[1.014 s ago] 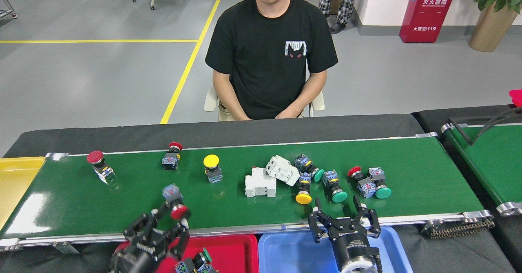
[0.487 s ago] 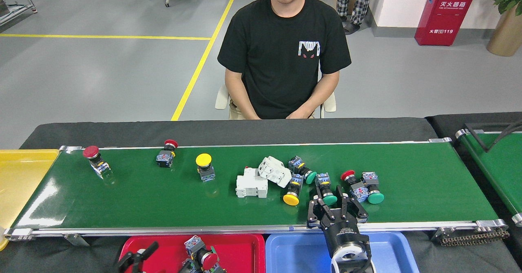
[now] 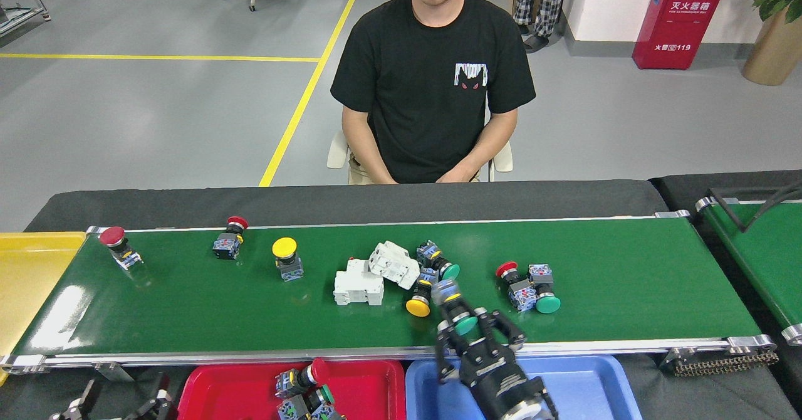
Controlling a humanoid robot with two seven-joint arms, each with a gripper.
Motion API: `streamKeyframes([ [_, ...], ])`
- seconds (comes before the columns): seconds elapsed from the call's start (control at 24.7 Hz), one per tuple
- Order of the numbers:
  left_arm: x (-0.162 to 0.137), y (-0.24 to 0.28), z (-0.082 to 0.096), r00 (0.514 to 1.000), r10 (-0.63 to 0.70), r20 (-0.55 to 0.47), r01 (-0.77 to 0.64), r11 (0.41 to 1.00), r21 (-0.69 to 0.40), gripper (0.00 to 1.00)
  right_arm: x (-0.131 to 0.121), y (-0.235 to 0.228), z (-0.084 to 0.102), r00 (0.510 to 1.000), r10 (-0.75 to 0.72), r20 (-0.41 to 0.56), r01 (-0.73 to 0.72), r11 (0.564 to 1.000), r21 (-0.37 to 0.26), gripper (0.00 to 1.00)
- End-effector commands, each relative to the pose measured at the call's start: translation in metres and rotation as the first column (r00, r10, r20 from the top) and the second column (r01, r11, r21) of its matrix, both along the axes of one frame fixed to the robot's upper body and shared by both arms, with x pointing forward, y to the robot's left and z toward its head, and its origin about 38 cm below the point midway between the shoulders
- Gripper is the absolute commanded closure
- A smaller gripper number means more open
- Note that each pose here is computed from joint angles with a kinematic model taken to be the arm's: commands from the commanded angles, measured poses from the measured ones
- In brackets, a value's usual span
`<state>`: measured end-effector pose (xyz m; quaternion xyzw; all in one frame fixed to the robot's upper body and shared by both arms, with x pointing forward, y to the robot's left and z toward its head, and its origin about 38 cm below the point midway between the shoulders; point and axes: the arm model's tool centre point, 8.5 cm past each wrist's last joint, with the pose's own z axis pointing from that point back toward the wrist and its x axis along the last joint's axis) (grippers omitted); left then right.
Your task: Pick switch part from conveyor to tray
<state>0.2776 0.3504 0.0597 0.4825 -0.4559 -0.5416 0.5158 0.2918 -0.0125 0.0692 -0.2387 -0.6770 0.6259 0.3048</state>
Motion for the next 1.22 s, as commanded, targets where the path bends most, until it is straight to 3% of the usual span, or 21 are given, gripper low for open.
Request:
streamKeyframes([
  [0.0,0.015,-0.002,0.012,0.998,-0.048,0.032,0.047,0.998,0.028,0.0,-0.012,0.016,0.002,0.996,0.091,0.021,-0.091,0.996,0.01,0.0],
  [0.12,0.05,-0.019,0.023,0.986,-0.157,0.048,0.154,0.986,0.062,0.0,-0.013,0.018,-0.008,0.995,0.098,-0.002,-0.098,0.995,-0.007,0.0],
  [0.2,0.067,-0.024,0.016,0.981,-0.193,0.02,0.192,0.979,0.067,0.0,-0.011,0.017,-0.006,0.997,0.082,-0.001,-0.082,0.997,0.003,0.0],
  [0.24,0.074,-0.026,0.011,0.98,-0.2,0.005,0.199,0.978,0.059,0.0,-0.004,0.011,-0.004,0.999,0.043,0.005,-0.043,0.999,0.007,0.01],
  [0.32,0.092,-0.025,0.007,0.981,-0.193,-0.002,0.193,0.98,0.04,0.0,0.021,-0.027,-0.001,0.986,-0.169,0.007,0.169,0.985,0.017,0.01],
  [0.45,0.101,-0.02,0.0,0.984,-0.176,-0.022,0.177,0.984,0.019,0.0,0.035,-0.075,-0.003,0.878,-0.477,0.032,0.475,0.879,0.046,0.01],
  [0.57,0.1,-0.014,-0.008,0.988,-0.151,-0.046,0.151,0.988,0.012,0.0,0.033,-0.106,-0.012,0.764,-0.645,0.024,0.645,0.764,0.023,0.01],
  [0.65,0.102,-0.01,-0.016,0.988,-0.135,-0.072,0.136,0.991,0.01,0.0,0.032,-0.112,-0.018,0.733,-0.68,0.011,0.68,0.733,0.005,0.01],
  [0.81,0.121,-0.003,-0.01,0.993,-0.091,-0.069,0.094,0.995,0.035,0.0,0.053,-0.112,-0.015,0.732,-0.681,0.032,0.682,0.732,-0.01,0.01],
  [0.93,0.145,0.004,-0.012,0.994,-0.054,-0.1,0.063,0.994,0.084,0.0,0.072,-0.101,-0.022,0.753,-0.658,0.003,0.656,0.752,-0.065,0.01],
  [1.1,0.161,0.007,-0.012,0.993,-0.041,-0.114,0.05,0.996,0.071,0.0,0.093,-0.083,-0.018,0.775,-0.632,-0.004,0.63,0.772,-0.081,0.01],
  [1.18,0.165,0.012,-0.014,0.992,-0.03,-0.127,0.039,0.997,0.071,0.0,0.098,-0.066,-0.015,0.805,-0.593,-0.019,0.59,0.803,-0.086,0.01],
])
